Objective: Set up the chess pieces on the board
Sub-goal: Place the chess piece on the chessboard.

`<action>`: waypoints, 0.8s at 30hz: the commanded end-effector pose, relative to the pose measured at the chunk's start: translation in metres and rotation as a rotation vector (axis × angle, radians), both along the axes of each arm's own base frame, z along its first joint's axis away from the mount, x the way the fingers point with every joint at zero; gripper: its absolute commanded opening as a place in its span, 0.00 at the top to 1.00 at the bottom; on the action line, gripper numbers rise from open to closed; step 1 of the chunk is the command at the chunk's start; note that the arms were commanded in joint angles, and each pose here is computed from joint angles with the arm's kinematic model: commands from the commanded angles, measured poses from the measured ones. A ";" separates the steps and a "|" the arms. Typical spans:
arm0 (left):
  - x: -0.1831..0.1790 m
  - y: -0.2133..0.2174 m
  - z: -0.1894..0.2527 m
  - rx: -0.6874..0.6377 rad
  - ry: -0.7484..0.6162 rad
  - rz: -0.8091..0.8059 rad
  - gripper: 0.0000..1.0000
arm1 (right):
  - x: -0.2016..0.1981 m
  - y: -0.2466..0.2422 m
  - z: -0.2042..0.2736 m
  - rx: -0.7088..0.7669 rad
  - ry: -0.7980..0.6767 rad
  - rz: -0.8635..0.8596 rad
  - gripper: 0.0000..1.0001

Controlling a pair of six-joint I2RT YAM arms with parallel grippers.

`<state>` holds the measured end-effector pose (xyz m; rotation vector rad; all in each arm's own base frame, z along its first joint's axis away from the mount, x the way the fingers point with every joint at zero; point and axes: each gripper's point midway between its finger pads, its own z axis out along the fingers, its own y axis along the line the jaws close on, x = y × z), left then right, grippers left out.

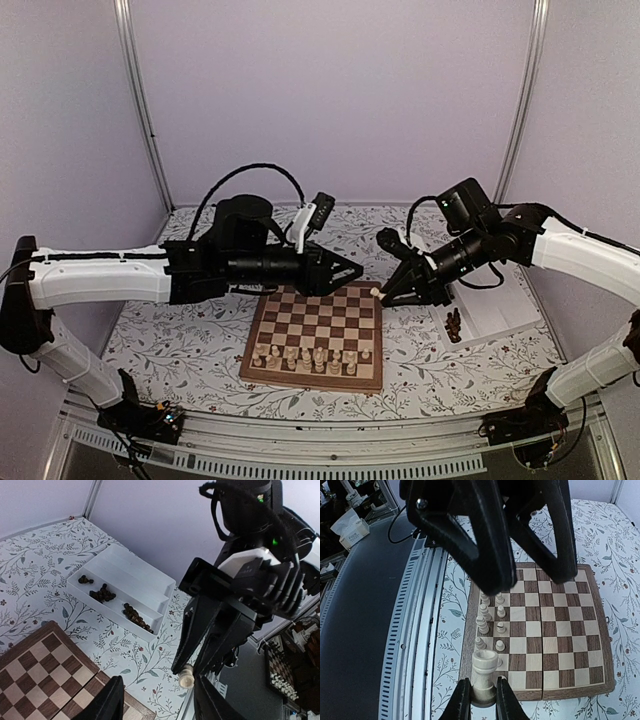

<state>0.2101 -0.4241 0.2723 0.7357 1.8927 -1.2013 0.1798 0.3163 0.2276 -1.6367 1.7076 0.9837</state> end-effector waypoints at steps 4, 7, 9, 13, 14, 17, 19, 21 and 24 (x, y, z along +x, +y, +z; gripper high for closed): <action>-0.017 -0.028 -0.010 0.008 0.038 -0.083 0.52 | -0.002 0.004 0.020 0.062 -0.014 0.015 0.88; -0.024 -0.036 -0.013 0.004 0.058 -0.133 0.53 | -0.001 0.004 0.019 0.059 -0.019 0.010 0.88; -0.029 -0.042 -0.016 0.004 0.068 -0.170 0.55 | 0.000 0.005 0.018 0.059 -0.018 0.013 0.88; -0.035 -0.051 -0.016 -0.004 0.067 -0.212 0.60 | 0.001 0.006 0.018 0.059 -0.016 0.015 0.88; -0.036 -0.052 -0.018 0.001 0.072 -0.215 0.62 | 0.001 0.006 0.018 0.059 -0.014 0.014 0.88; -0.035 -0.053 -0.021 0.011 0.077 -0.218 0.65 | 0.001 0.006 0.018 0.058 -0.015 0.014 0.88; -0.036 -0.054 -0.022 0.015 0.077 -0.222 0.70 | 0.001 0.006 0.017 0.056 -0.016 0.013 0.88; -0.036 -0.054 -0.021 0.015 0.078 -0.222 0.75 | 0.001 0.006 0.016 0.052 -0.014 0.011 0.88; -0.035 -0.053 -0.021 0.019 0.074 -0.219 0.82 | 0.001 0.006 0.013 0.047 -0.013 0.011 0.88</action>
